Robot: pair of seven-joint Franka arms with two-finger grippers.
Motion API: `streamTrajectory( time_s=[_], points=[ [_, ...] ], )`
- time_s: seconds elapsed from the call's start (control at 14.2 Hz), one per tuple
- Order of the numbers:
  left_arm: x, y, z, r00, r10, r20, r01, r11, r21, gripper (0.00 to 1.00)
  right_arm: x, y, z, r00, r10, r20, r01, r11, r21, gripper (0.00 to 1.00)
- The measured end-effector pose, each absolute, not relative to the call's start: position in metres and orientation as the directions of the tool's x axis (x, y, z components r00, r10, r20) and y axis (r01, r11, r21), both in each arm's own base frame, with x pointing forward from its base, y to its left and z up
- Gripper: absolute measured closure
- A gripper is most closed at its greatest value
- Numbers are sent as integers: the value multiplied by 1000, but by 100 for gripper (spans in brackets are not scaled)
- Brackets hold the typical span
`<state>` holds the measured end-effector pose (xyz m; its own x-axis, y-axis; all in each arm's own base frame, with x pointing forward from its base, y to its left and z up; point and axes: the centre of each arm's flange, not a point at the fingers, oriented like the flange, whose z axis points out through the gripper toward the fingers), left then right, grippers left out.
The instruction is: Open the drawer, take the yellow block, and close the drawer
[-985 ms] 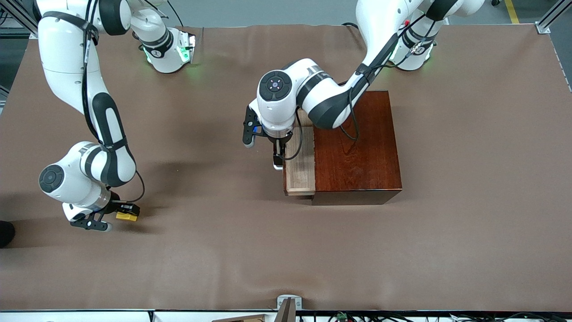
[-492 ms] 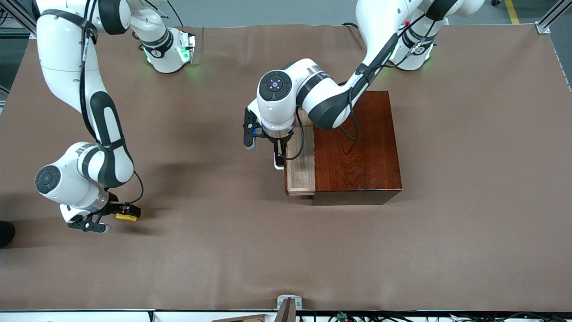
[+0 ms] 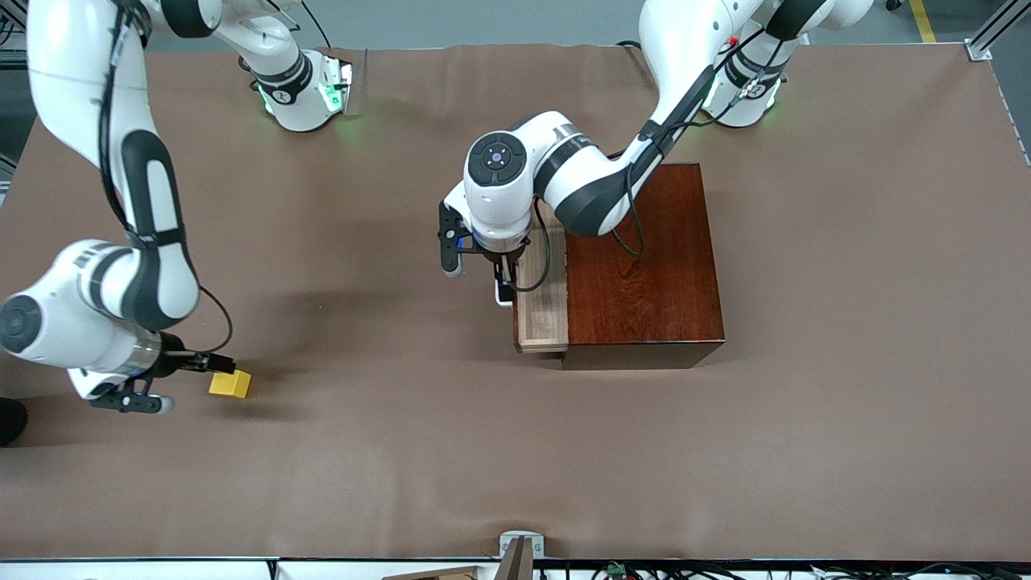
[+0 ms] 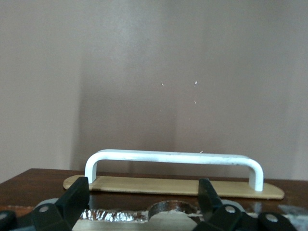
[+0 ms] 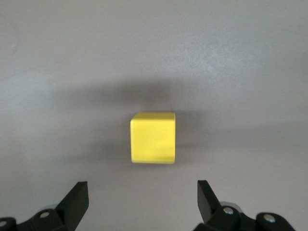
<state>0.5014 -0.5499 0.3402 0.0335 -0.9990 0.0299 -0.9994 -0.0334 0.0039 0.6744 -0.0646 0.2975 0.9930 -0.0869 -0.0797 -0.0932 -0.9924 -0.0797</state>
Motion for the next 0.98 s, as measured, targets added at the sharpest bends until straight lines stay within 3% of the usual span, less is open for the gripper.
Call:
streamTrajectory(
  time_s=[0.28,0.98],
  points=[
    [501,-549,338,-12,-1000,21,-1000,12,8,0,666,-72,383,987,-32,-158,-38,-998,-40,0],
    [506,-514,335,-23,-982,-187,-999,14,52,0,619,-54,535,992,41,-116,33,-997,-72,0]
  ],
)
